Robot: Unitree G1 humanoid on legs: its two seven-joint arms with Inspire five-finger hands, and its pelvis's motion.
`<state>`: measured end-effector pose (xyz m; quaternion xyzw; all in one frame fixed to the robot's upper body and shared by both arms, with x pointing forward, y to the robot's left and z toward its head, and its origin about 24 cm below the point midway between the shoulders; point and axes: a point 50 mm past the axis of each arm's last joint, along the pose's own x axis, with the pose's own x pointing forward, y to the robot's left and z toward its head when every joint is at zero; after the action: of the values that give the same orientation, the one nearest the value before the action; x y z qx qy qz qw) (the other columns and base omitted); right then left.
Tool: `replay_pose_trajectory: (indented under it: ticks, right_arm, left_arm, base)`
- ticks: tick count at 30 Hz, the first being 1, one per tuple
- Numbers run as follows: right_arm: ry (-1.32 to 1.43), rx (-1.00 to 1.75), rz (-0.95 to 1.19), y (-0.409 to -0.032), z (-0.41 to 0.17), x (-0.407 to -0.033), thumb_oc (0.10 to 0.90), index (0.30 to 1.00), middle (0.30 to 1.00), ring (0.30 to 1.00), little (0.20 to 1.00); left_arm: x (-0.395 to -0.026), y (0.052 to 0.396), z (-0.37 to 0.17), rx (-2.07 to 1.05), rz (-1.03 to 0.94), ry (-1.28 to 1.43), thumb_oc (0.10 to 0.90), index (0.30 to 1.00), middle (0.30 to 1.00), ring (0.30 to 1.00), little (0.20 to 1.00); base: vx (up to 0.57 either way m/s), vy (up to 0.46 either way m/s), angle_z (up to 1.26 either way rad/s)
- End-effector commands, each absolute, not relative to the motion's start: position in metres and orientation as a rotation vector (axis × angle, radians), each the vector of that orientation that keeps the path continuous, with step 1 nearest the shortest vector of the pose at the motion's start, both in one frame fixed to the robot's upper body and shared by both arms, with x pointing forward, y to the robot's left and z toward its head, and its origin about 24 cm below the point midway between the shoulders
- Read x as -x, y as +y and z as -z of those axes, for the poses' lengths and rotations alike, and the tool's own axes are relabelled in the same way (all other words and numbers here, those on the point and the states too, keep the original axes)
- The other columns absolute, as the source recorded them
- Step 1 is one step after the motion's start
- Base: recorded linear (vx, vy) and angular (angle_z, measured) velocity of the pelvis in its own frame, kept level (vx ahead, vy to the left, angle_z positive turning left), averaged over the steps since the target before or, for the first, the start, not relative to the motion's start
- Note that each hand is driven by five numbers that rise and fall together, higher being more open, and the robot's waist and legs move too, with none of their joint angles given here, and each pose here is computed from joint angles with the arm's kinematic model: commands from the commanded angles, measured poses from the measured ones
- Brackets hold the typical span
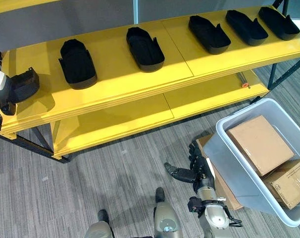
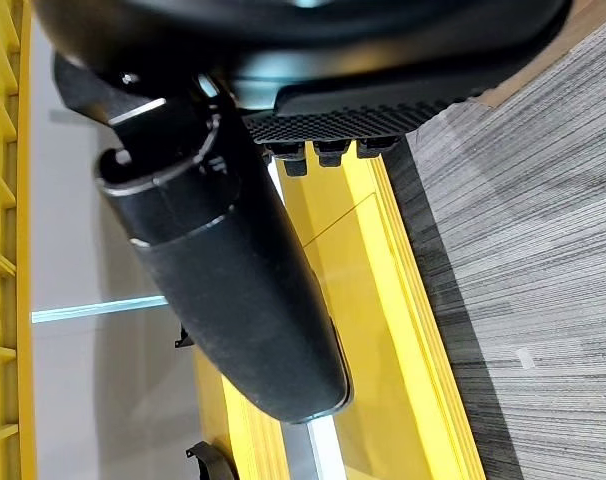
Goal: Move parts from the plastic box to the shelf.
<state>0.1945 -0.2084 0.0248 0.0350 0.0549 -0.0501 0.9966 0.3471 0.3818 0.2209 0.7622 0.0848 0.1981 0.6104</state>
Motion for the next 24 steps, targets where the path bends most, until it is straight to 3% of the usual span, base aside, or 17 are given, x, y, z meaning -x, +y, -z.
replay_pose_trajectory:
  ticks: [1, 3, 4, 24]
  right_arm:
    - [-0.240, -0.012, 0.109, -0.2187, -0.0918, -0.2056, 0.900, 1.000, 1.000, 1.000, 1.000]
    - [-0.242, -0.012, 0.109, -0.2189, -0.0921, -0.2054, 0.900, 1.000, 1.000, 1.000, 1.000]
    - [-0.249, -0.011, 0.109, -0.2187, -0.0935, -0.2059, 0.900, 1.000, 1.000, 1.000, 1.000]
    - [-0.227, 0.003, 0.083, -0.2192, -0.0894, -0.2027, 0.900, 1.000, 1.000, 1.000, 1.000]
  left_arm:
    - [-0.3259, 0.4098, -0.2885, -1.693, -0.726, 0.174, 0.400, 0.300, 0.300, 0.300, 0.300]
    - [-0.3249, 0.4111, -0.2887, -1.693, -0.729, 0.180, 0.400, 0.300, 0.300, 0.300, 0.300]
    - [-0.3243, 0.4121, -0.2898, -1.684, -0.737, 0.185, 0.900, 1.000, 1.000, 1.000, 1.000]
    - [-0.3259, 0.4078, -0.2835, -1.829, -0.621, 0.200, 0.900, 1.000, 1.000, 1.000, 1.000]
  base:
    - [0.00, 0.000, 0.00]
    - [0.01, 0.019, -0.05]
    - [0.01, 0.026, -0.05]
    - [0.00, 0.002, 0.00]
